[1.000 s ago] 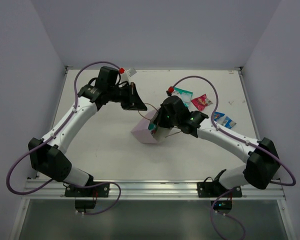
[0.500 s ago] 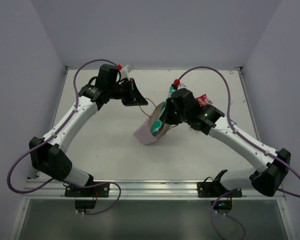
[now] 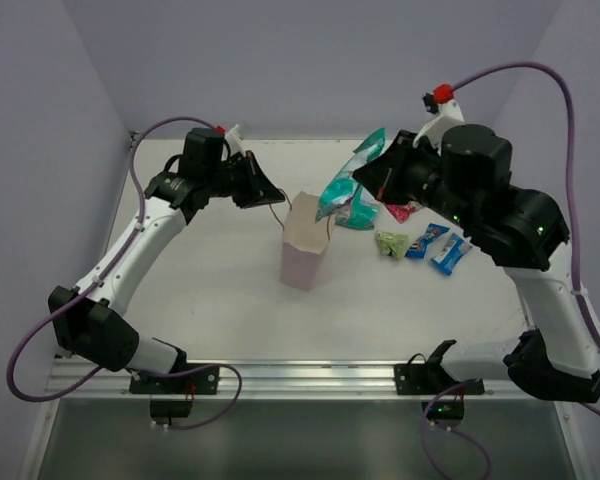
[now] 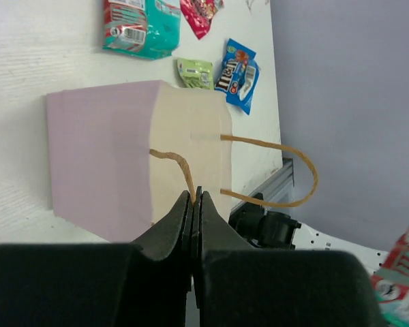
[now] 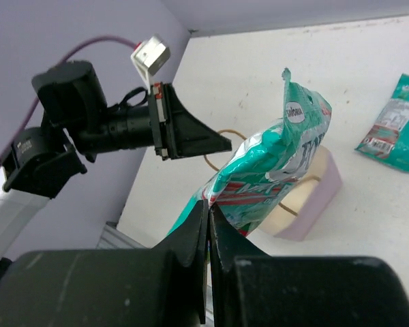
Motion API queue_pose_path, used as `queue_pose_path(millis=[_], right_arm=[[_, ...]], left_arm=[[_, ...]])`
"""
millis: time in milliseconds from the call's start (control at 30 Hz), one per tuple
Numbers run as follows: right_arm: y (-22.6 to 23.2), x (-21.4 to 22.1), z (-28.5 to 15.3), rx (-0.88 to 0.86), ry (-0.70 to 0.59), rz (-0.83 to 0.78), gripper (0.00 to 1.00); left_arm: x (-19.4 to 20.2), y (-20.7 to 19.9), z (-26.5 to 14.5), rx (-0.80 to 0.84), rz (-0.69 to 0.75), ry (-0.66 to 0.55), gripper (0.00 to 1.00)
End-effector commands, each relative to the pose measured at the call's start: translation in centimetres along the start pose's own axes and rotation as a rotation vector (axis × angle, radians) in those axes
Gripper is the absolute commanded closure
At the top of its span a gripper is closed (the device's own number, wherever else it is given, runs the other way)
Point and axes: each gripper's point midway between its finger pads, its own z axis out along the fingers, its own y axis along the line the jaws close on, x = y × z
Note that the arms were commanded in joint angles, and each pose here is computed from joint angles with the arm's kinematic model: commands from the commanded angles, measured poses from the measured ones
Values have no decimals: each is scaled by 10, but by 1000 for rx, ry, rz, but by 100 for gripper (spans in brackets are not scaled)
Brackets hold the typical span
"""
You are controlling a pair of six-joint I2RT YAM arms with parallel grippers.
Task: Take the snacks out of the paper bag
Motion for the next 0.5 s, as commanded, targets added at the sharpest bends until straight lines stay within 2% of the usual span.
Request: queue_pose_path(millis=[0,200,300,333,400,467], right_arm=[[-10,-28,-24,53,-73,-34,100],[-53,-36,-27,187,-85,-31,100],[-91,-20,-16,284,-35,-15,100],[-108,-3,-6,333,15,-17,100],[-131,5,1,405,20,-23,100],[-156,30,16,473,81,-33,100]], left_arm=[[-14,0,-30,-17,11,-113,100],[-16,22,-47,-52,20,-150,100],[-16,27,-51,-61,27,-159,100],[-17,27,-52,-64,35,-165,100],[-18,31,-52,-70,35,-167,100],[-17,36,-51,-74,33,-161,100]])
